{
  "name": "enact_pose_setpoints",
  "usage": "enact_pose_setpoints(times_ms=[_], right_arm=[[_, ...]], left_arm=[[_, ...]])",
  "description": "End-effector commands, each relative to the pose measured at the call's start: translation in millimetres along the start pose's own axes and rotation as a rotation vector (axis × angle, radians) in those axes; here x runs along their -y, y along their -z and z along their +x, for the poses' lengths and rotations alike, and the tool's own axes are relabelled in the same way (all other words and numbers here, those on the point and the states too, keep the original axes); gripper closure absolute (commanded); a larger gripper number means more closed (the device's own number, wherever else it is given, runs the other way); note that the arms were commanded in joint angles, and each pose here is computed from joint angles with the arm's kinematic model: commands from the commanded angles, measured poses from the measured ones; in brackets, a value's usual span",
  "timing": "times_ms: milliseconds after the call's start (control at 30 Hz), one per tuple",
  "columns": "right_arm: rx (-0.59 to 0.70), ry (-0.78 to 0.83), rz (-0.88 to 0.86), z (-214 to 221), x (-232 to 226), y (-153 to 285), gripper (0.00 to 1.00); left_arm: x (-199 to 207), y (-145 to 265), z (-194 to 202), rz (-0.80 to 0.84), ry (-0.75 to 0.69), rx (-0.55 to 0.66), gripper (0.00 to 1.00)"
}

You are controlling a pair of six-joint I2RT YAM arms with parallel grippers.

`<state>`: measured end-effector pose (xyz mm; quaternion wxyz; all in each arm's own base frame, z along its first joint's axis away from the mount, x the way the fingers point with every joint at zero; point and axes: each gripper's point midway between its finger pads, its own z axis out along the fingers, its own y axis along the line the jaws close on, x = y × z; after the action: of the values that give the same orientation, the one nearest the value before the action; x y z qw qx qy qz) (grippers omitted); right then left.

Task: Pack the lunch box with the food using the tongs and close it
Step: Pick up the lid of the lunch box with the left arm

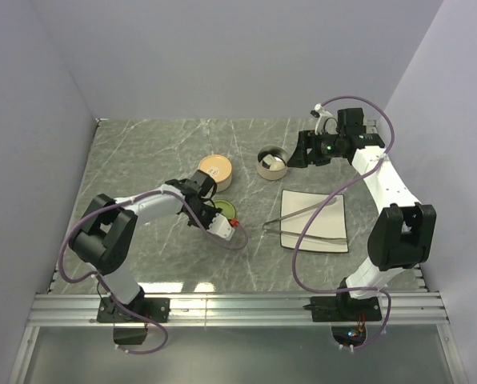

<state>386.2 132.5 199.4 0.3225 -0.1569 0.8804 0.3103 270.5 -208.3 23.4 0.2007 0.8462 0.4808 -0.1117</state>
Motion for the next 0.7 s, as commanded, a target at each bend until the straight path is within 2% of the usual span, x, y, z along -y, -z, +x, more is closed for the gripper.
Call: enact_pose_setpoints(times_ms=[0, 133, 300, 400, 600, 667], right_arm=[[0.039, 0.053, -0.005, -15, -10, 11, 0.20], [0.042, 0.075, -0.015, -15, -12, 12, 0.21], [0.063, 0.153, -0.012, -17, -15, 19, 0.20], [0.084, 0.225, 0.003, -17, -15, 24, 0.20], [0.126, 0.365, 0.033, -13, -14, 33, 0.21], [0.187, 0.471, 0.027, -19, -24, 44, 0.21]], left_arm=[[19, -13, 11, 0.091, -0.034, -0.058, 0.80], [19, -11, 0, 0.120, -0.008, -0.039, 0.91], [8, 19, -57, 0.119, 0.115, 0.161, 0.99], [-5, 52, -99, 0.121, 0.195, 0.302, 1.00], [-12, 90, -147, 0.122, 0.311, 0.496, 1.00], [-14, 100, -159, 0.131, 0.356, 0.546, 1.00]])
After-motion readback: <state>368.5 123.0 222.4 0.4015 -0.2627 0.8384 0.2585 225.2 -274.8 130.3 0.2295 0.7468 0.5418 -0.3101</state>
